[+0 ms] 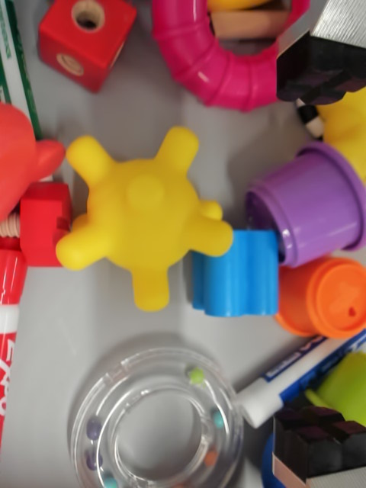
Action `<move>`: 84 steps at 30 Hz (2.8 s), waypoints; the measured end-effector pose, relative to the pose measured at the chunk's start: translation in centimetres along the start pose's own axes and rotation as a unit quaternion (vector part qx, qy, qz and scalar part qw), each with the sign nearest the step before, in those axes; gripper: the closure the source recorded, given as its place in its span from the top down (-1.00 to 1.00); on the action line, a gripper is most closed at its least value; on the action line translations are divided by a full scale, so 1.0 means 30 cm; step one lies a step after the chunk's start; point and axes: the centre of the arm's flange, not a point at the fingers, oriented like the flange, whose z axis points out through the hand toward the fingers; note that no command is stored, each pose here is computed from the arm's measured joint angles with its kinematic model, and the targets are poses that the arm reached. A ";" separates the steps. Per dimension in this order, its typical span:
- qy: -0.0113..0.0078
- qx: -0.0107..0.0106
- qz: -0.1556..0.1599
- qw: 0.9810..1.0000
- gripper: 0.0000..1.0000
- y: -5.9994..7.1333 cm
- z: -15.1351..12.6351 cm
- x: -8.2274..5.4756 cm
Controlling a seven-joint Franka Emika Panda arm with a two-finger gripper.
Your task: Pick an object from the bin
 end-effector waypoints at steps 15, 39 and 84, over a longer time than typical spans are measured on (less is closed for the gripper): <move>0.000 0.000 0.001 1.000 1.00 0.003 0.198 -0.003; 0.002 0.002 0.001 1.000 -1.00 0.000 0.326 0.000; 0.004 0.003 0.002 1.000 -1.00 0.000 0.260 0.003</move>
